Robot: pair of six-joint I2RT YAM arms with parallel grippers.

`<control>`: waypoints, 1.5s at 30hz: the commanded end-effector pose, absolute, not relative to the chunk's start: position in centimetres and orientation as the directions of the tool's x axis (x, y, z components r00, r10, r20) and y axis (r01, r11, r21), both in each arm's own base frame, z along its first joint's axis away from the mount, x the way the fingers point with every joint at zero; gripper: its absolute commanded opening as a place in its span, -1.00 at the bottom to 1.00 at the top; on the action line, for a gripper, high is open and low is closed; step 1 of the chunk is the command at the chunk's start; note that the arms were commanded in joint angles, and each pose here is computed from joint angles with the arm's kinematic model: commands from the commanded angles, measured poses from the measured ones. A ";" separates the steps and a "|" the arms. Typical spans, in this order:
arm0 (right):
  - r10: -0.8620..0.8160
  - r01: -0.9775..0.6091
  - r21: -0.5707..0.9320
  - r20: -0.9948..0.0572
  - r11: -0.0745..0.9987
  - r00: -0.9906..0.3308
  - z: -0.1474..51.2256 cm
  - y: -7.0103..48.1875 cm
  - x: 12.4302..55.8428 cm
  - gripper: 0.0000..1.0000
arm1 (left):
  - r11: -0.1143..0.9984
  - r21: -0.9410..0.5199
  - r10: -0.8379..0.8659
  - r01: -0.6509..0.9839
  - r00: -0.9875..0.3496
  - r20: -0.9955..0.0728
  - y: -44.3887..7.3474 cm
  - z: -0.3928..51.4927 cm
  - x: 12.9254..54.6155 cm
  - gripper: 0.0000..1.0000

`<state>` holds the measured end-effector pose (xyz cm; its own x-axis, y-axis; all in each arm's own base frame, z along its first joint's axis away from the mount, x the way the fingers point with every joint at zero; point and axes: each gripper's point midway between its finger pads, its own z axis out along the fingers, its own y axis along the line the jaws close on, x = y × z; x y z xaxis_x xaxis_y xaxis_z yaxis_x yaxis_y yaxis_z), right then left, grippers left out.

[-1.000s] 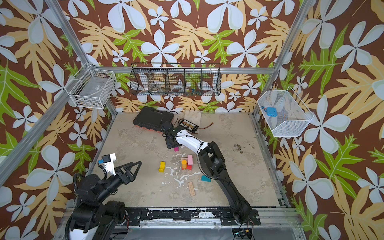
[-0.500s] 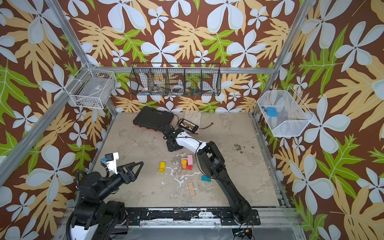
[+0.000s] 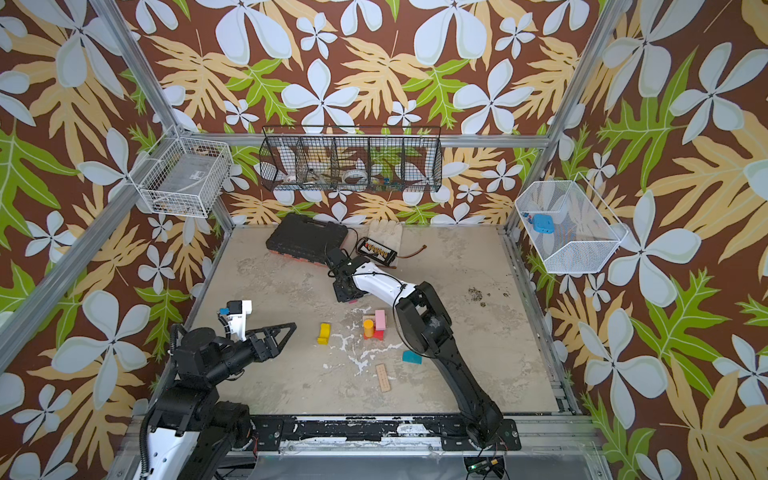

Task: Build the wood block tower
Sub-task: 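Lift the magenta block and carry it over the block stack, then lower the magenta block onto the top of the stack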

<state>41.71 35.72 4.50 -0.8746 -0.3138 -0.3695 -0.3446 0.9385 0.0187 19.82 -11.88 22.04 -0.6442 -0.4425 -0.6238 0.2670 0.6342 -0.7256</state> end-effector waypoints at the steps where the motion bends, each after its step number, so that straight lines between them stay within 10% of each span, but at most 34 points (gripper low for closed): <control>1: -0.300 -0.334 0.012 -0.408 0.943 -0.862 7.9 35.0 41.3 -0.73 | 0.628 -0.712 -0.428 0.314 -0.625 -0.653 -12.2 22.9 19.9 1.00; 13: -0.151 -0.215 0.048 -0.564 0.976 -0.812 17.2 27.6 36.0 -0.85 | 0.621 -0.711 -0.430 0.329 -0.616 -0.660 -12.2 23.2 19.6 1.00; 45: -0.420 -0.478 0.000 -0.480 0.878 -0.770 12.6 25.4 30.2 -0.87 | 0.623 -0.708 -0.444 0.333 -0.594 -0.671 -12.0 23.5 19.5 1.00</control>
